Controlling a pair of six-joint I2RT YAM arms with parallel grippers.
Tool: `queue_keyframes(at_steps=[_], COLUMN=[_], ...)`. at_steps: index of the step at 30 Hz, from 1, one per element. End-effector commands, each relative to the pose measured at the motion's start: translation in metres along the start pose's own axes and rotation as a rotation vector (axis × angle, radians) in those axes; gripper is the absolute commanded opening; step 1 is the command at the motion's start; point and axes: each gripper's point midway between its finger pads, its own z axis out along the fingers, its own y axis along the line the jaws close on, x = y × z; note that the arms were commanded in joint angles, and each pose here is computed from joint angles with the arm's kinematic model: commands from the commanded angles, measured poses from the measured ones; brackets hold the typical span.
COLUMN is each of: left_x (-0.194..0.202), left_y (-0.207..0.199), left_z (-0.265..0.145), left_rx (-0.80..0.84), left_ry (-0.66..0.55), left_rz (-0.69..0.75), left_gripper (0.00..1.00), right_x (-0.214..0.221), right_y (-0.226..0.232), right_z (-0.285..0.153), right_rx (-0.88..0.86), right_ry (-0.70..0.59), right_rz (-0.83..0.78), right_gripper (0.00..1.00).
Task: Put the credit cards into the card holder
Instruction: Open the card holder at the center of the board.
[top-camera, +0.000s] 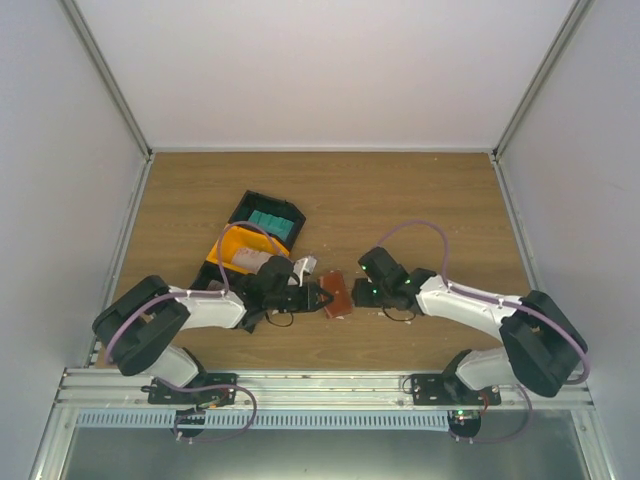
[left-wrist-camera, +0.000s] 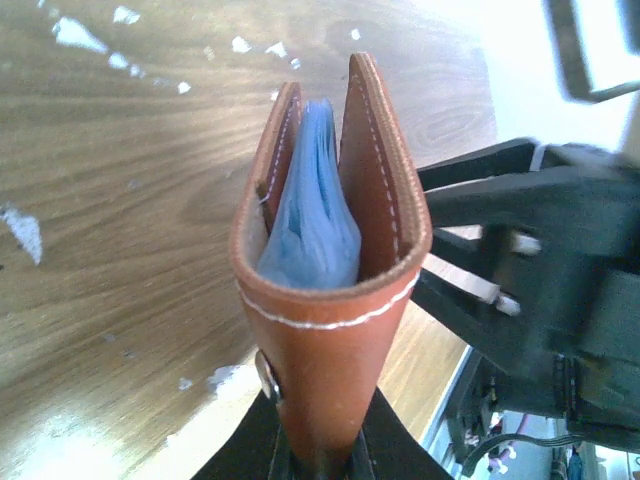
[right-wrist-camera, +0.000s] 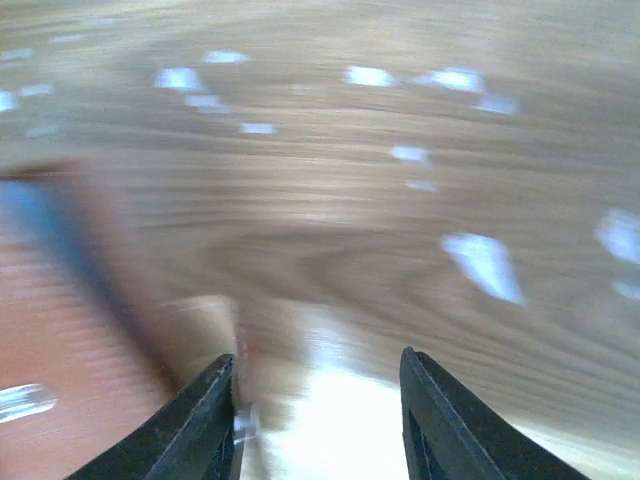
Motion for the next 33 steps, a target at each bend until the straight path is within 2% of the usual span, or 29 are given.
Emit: queue_keyframes(at_steps=[1, 6, 11, 16, 27, 31, 33], left_x=[-0.024, -0.024, -0.029, -0.032, -0.020, -0.021, -0.022], left_y=[-0.037, -0.036, -0.045, -0.053, -0.042, -0.040, -0.040], left_z=[-0.012, -0.016, -0.023, -0.027, -0.028, -0.028, -0.028], left_rx=[0.092, 0.065, 0.058, 0.068, 0.044, 0.034, 0.031], left_ry=[-0.088, -0.079, -0.083, -0.082, -0.051, -0.056, -0.058], left_rz=[0.105, 0.124, 0.161, 0.178, 0.161, 0.162, 0.161], left_gripper=[0.00, 0.00, 0.00, 0.00, 0.00, 0.00, 0.00], right_x=[0.010, -0.010, -0.021, -0.025, -0.016, -0.016, -0.018], right_y=[-0.071, -0.029, 0.007, 0.025, 0.019, 0.018, 0.006], right_z=[-0.016, -0.024, -0.040, -0.049, -0.029, -0.029, -0.028], right_rx=[0.321, 0.092, -0.115, -0.237, -0.218, -0.205, -0.139], right_ry=[-0.051, -0.130, -0.180, -0.210, -0.177, -0.173, -0.177], right_rz=[0.099, 0.072, 0.039, 0.023, -0.032, -0.027, -0.002], right_gripper=[0.43, 0.43, 0.51, 0.57, 0.79, 0.80, 0.76])
